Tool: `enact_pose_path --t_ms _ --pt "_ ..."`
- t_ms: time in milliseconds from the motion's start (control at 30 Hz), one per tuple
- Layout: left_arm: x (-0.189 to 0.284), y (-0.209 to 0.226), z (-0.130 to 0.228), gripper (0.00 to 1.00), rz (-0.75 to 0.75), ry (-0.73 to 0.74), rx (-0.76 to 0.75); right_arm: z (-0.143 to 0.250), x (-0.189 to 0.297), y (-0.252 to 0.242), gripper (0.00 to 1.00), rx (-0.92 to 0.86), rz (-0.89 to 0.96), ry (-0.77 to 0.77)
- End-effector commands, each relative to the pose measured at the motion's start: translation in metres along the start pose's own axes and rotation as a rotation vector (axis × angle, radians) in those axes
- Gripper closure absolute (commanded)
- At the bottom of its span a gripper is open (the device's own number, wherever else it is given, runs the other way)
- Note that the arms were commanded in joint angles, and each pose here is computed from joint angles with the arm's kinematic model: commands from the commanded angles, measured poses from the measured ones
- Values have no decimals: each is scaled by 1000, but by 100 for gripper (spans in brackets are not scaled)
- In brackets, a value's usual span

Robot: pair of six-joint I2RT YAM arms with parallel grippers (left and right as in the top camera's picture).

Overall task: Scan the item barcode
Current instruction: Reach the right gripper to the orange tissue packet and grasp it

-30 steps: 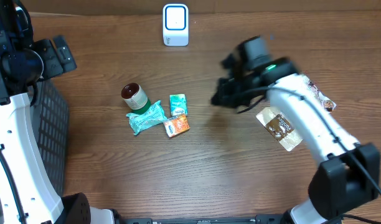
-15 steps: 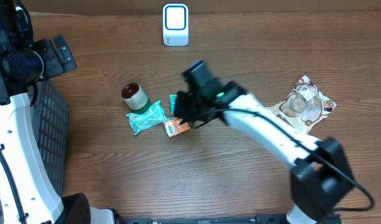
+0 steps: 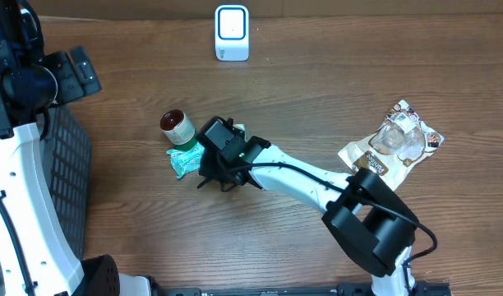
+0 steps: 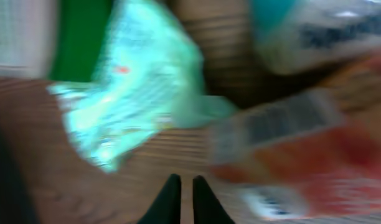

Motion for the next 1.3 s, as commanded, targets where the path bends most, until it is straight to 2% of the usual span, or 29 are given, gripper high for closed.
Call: enact_pose_path --t_ms 0,267,500,633,833,1033,1267 --pt "0 1 -1 0 -10 -2 -18 -2 -4 -13 89 38 68 -25" --pt "0 1 -1 0 -10 -2 -18 -18 9 -60 86 119 274 51" --pt "0 1 -1 1 -10 -1 -18 -46 44 -90 86 199 374 82" --pt "0 1 -1 0 -10 -2 -18 -68 65 -94 84 201 330 61" --pt "0 1 -1 0 -10 -2 -18 -73 82 -83 77 249 176 131" --pt "0 1 -1 1 -10 -2 -18 -82 84 -85 55 260 45 204" --pt "0 1 -1 0 -10 -2 -18 -100 72 -120 51 208 16 197"
Point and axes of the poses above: each gripper's point midway between its finger pads, its own x axis back along the fingers, its own y axis along the line the jaws close on, z = x × y, the point moved 6 cm from there along x, back along the fingers, and after that the axes turned 9 degrees about -x, right-handed, at the moved point
